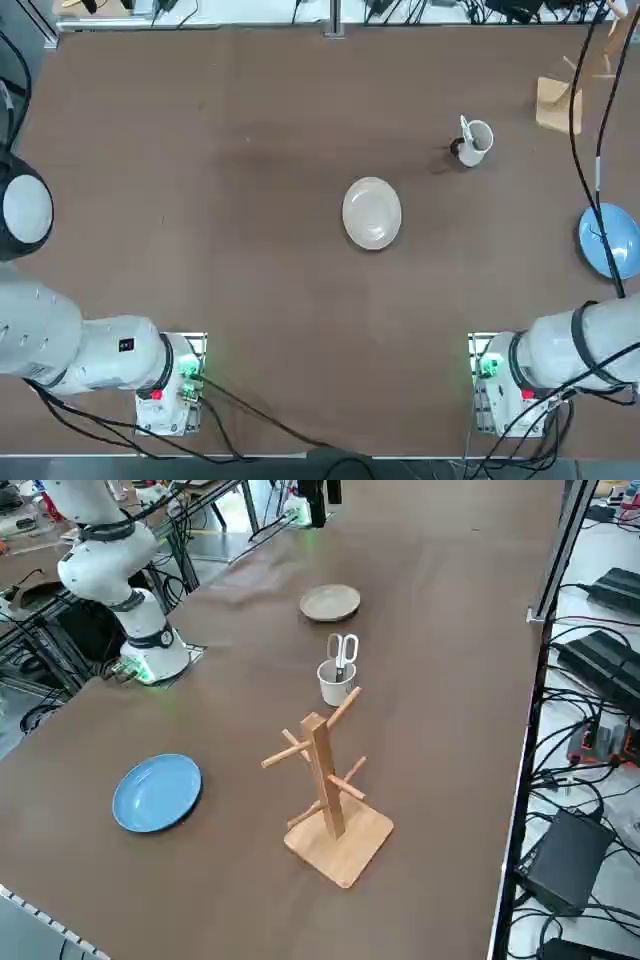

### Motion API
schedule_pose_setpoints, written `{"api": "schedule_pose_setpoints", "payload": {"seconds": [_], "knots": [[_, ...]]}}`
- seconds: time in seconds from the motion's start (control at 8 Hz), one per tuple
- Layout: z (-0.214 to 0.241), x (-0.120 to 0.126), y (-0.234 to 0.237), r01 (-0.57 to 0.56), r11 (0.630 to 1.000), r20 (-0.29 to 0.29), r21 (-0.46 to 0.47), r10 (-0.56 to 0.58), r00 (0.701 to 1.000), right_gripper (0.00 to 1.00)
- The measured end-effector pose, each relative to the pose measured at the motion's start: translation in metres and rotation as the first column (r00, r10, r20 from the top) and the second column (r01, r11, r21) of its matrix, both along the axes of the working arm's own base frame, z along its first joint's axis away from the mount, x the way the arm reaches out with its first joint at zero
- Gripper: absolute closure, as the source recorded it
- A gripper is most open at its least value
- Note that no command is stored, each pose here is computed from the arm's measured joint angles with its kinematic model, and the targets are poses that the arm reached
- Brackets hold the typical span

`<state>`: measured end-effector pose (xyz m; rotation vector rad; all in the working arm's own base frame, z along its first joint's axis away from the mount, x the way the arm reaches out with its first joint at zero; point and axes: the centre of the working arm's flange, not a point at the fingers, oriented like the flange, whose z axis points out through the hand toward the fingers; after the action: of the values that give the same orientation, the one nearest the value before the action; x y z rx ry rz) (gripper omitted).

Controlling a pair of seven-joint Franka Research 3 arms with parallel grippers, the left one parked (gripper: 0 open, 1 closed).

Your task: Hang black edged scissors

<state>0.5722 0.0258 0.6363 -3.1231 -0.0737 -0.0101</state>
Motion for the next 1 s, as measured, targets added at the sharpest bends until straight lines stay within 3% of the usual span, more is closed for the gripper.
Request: {"api": "schedule_pose_setpoints", "payload": {"seconds": [0.5, 0.75, 1.0], "knots": [[0.002, -0.002, 0.014, -0.027, 0.999, 0.004, -0.020, 0.027, 1.000, 0.00], [-0.002, -0.005, 0.054, -0.086, 0.990, 0.001, -0.110, 0.086, 0.996, 0.00], [-0.025, -0.012, 0.111, -0.069, 0.982, -0.018, -0.178, 0.067, 0.998, 0.00]]}}
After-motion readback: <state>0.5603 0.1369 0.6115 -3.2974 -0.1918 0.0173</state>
